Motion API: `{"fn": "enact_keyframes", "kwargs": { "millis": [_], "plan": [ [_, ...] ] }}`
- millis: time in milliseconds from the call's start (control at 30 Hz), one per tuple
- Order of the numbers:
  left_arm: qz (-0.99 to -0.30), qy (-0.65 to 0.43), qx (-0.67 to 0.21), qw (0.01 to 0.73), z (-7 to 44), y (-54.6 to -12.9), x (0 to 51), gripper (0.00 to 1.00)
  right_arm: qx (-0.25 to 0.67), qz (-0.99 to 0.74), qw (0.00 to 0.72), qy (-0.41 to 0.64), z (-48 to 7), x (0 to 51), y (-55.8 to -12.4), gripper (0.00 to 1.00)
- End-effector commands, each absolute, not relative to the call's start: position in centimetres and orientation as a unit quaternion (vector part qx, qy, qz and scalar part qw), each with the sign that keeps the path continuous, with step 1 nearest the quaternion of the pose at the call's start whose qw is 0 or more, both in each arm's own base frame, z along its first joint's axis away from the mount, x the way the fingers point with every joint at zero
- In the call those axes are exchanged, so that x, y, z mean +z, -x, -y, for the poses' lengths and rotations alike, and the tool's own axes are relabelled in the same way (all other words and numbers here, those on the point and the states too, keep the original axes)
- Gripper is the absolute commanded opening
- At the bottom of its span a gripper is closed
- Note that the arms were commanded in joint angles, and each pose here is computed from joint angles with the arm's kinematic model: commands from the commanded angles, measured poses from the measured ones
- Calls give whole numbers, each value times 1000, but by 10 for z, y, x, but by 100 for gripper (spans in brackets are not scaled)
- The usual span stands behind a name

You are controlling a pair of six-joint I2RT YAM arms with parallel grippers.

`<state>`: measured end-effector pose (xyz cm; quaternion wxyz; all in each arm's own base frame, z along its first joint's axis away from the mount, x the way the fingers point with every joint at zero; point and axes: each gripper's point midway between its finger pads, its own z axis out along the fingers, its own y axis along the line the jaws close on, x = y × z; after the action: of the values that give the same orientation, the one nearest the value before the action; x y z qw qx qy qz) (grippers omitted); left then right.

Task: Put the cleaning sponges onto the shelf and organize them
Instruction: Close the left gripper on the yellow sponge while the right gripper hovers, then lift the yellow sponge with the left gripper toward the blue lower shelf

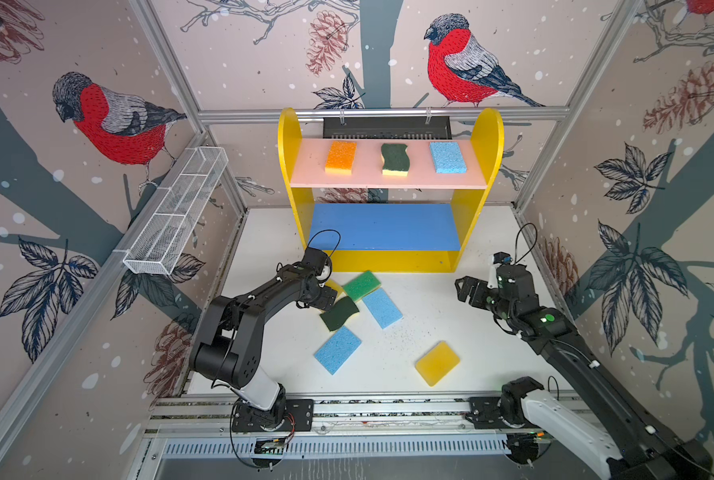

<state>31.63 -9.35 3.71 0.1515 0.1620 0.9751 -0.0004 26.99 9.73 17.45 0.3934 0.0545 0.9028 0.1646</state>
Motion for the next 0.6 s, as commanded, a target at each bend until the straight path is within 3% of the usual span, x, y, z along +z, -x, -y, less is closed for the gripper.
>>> {"fn": "enact_keyframes", "kwargs": {
  "millis": [0, 567],
  "plan": [
    [-974, -162, 17, 155, 90, -321, 36, 86, 174, -896, 405, -49, -100, 179, -274, 97],
    [-971, -189, -10, 148, 106, -314, 31, 82, 180, -896, 403, -52, -98, 174, -269, 97]
  ]
}}
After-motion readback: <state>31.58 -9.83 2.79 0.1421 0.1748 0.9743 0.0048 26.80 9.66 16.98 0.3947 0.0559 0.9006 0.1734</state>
